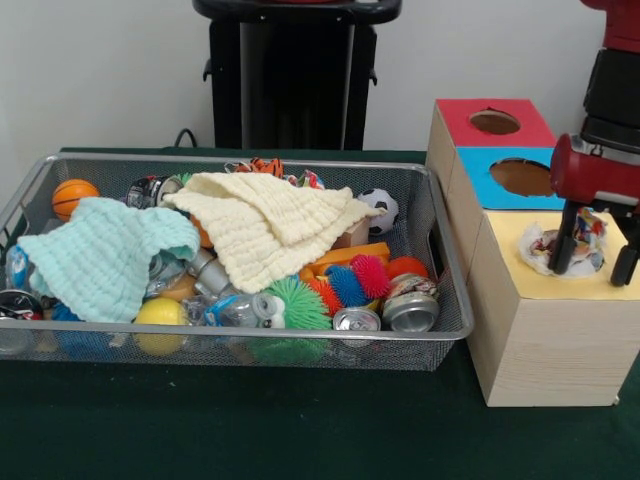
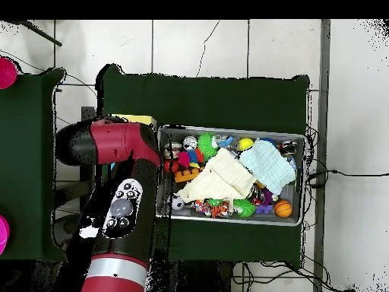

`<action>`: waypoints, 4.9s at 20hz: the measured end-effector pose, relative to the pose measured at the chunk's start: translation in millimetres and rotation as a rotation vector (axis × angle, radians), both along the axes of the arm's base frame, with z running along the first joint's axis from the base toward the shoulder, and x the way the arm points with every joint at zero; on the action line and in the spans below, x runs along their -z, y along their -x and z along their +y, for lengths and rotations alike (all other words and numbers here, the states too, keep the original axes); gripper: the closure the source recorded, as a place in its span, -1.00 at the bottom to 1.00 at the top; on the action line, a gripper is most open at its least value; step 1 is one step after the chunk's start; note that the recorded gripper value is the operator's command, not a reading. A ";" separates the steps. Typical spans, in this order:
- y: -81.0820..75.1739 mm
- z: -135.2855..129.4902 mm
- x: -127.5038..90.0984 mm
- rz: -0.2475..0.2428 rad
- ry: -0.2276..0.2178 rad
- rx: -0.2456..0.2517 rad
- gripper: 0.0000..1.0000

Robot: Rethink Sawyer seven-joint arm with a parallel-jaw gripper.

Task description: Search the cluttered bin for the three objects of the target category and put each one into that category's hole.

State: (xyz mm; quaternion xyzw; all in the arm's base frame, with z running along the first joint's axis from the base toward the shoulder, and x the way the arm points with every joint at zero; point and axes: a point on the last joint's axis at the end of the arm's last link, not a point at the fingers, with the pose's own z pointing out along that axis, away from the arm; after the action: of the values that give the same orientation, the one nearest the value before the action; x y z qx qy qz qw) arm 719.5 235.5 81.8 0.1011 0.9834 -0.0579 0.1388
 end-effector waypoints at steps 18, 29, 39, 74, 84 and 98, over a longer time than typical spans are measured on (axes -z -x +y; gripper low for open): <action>9.3 -2.1 -3.2 0.014 -0.004 0.008 -1.00; 12.0 -2.6 -0.8 0.014 -0.004 0.009 -1.00; 12.5 -1.4 0.4 0.008 -0.007 0.011 -1.00; 14.7 14.6 0.4 0.009 -0.031 0.051 -1.00; 13.1 13.9 0.2 0.010 -0.041 0.059 -1.00; 4.1 13.7 -6.3 0.004 -0.091 0.102 -1.00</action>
State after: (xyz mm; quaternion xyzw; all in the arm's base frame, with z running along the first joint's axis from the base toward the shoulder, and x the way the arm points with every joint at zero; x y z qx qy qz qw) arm 715.4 249.1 88.1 0.1572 0.9789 -0.0204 0.1288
